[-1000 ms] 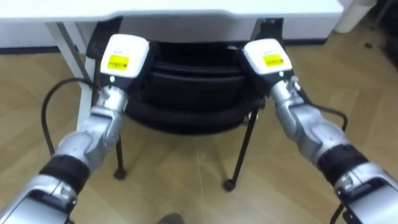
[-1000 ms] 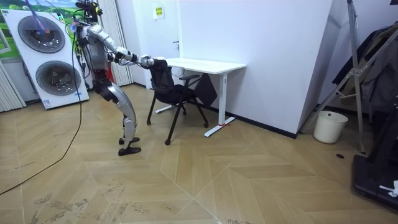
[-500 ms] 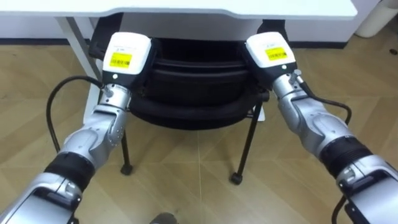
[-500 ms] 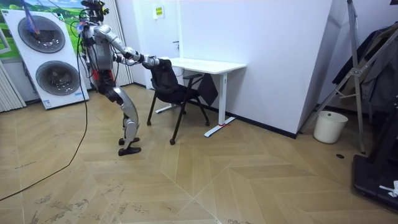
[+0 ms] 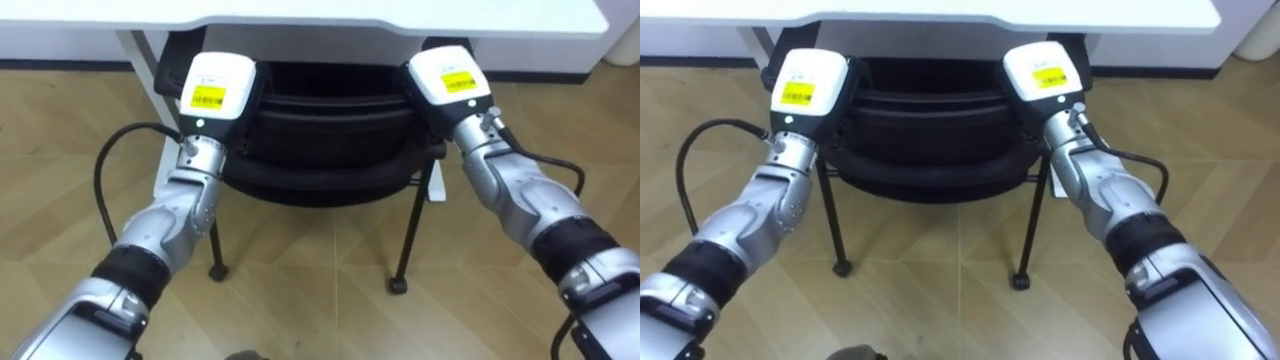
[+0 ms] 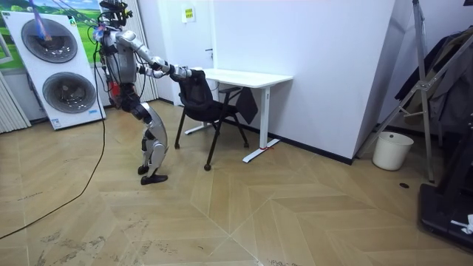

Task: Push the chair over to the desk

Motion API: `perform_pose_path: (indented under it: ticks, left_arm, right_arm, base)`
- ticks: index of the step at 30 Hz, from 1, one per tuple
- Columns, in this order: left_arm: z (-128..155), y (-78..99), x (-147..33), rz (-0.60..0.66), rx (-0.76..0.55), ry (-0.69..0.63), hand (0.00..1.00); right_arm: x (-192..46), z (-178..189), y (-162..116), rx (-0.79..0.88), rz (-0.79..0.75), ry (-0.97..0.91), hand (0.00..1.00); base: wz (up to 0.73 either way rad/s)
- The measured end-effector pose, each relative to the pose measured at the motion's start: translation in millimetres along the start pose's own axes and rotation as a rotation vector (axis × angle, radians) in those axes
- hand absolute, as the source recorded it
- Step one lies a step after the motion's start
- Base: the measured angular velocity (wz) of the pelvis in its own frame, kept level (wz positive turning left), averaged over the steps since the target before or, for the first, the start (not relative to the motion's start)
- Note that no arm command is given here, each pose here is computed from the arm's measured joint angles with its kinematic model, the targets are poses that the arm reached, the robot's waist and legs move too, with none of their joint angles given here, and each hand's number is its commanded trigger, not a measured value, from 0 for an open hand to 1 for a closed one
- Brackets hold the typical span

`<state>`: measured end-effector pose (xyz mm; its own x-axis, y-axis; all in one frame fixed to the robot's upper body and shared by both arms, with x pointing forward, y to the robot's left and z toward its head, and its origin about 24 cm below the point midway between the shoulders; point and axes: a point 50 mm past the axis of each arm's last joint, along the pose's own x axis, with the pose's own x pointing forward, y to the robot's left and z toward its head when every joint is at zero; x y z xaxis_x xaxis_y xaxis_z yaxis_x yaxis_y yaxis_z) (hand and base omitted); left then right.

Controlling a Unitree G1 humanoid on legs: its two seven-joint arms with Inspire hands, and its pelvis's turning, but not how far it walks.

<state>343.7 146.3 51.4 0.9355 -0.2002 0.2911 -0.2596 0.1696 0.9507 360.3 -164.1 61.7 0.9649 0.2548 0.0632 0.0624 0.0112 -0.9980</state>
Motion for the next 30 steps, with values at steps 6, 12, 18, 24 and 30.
perform_pose_path:
  ticks: [6,12,18,24,30]
  left_arm:
    - [1,-0.3,0.4,-0.009,-0.004,-0.002,1.00]
    - [0,-3.5,-2.0,-0.040,-0.015,0.005,1.00]
    - [1,-7.5,-5.8,-0.080,-0.028,0.007,1.00]
    - [2,-12.5,-12.9,-0.101,-0.040,0.006,0.00]
    - [9,-20.0,-16.4,-0.152,-0.125,0.042,0.00]
  right_arm:
    - [0,-2,-2,-0.009,-0.006,0.000,1.00]
    - [0,-1,-2,-0.028,0.004,-0.009,1.00]
    - [-4,-2,2,-0.037,0.022,-0.009,0.22]
    - [-8,-2,9,0.002,0.059,0.019,0.00]
    - [-9,-2,18,0.123,0.165,0.107,0.00]
  base:
    - [-0.02]
    - [-0.04]
    - [-0.17]
    - [-0.27]
    - [-0.13]
